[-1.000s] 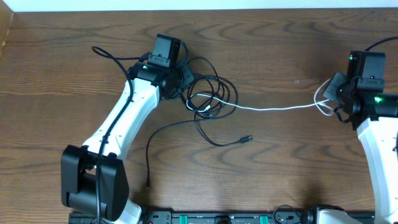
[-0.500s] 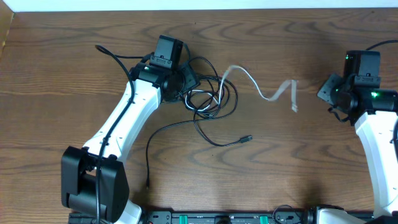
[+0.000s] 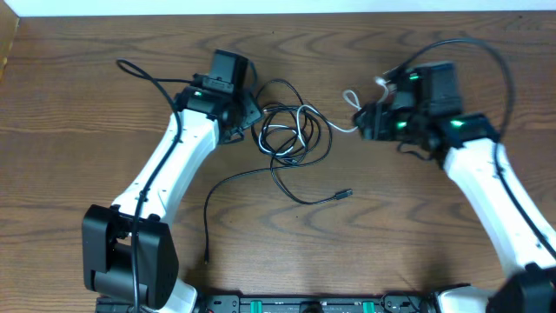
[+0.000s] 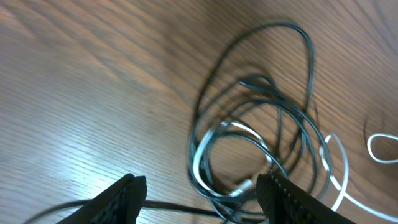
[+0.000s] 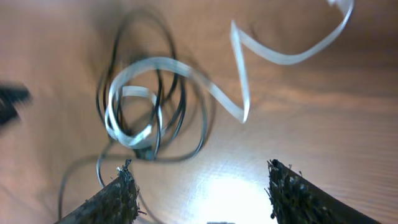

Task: Untangle cables

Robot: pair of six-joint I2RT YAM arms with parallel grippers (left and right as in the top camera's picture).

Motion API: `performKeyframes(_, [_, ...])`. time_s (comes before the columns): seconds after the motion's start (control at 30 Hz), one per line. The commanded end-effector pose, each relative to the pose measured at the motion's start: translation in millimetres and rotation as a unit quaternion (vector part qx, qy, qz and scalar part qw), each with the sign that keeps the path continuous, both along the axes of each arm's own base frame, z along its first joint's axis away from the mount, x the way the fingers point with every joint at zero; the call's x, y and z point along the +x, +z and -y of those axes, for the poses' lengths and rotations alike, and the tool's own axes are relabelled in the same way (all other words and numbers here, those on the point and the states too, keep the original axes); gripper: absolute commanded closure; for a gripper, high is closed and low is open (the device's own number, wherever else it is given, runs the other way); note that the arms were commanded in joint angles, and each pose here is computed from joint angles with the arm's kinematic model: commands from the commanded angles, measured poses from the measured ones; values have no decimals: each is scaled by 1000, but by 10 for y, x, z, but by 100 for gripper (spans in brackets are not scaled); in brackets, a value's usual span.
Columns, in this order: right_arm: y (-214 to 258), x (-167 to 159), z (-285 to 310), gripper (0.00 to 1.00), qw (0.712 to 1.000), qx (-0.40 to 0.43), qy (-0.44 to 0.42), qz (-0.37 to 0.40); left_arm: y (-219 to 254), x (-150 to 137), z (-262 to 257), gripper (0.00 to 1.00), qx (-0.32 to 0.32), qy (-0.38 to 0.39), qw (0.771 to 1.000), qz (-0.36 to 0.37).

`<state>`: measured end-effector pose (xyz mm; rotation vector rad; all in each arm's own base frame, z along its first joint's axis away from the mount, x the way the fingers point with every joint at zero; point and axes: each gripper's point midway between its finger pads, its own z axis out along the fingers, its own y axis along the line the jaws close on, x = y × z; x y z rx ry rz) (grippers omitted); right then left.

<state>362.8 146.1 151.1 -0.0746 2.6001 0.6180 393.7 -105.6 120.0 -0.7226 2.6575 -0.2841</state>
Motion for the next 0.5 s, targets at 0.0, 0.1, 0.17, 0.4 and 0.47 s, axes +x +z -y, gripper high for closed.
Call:
performKeyframes(0.0, [-227,-122,-272,33,997,-8,76,-20,-66,8,-209,36,18,27,999,-10])
performKeyframes(0.1, [-405,-224,-519,32,989,-18,148,-22,-83,-16,-306,36,20,38,999,-19])
performKeyframes(0.17, [-513,-261,-654,31,982,-29,188,-15,-90,-26,-338,36,21,41,999,-23])
performKeyframes(0.4, [-996,-112,-958,36,972,-87,217,11,-98,-45,-347,21,22,42,999,-27])
performKeyframes(0.47, [-1089,-66,-1048,41,971,-89,222,21,-106,-65,-351,16,23,42,998,-32])
